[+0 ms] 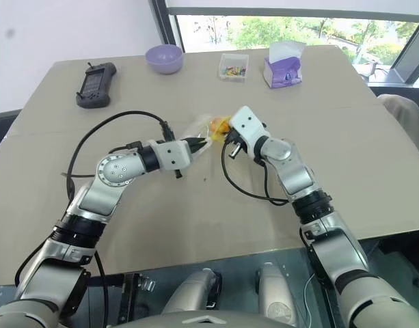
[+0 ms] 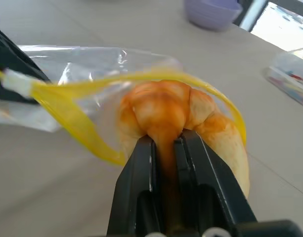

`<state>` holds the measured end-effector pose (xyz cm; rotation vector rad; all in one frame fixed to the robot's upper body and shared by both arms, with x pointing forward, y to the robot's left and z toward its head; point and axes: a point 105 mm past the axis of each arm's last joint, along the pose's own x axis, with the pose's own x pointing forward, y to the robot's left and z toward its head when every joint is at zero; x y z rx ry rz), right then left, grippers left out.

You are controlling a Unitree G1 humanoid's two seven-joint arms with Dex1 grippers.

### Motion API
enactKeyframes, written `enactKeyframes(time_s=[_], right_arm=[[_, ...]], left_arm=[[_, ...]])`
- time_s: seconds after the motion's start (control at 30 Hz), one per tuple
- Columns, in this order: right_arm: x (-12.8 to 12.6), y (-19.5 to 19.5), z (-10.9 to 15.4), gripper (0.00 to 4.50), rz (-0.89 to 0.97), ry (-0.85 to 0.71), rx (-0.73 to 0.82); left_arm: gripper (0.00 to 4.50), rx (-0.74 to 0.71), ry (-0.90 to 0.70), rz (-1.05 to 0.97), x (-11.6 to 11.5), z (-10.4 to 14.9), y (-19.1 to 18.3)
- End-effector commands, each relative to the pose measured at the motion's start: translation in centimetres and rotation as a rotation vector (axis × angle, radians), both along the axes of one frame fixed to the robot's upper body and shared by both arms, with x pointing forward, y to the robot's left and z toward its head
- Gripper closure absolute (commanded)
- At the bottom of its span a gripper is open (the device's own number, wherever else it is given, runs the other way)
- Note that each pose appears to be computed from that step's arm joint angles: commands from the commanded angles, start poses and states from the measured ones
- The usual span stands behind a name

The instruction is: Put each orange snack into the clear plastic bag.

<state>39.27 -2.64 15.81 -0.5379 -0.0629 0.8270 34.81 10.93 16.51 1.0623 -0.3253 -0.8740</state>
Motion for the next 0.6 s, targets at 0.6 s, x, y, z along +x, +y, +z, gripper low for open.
enactKeyframes(time_s=[0.6], right_arm=[[0.8, -2.0, 1.2, 4.14, -0.098, 0.302, 0.413]], left_arm=[[4.5, 0.085, -0.059, -0.032, 0.2, 0.3, 1.8]])
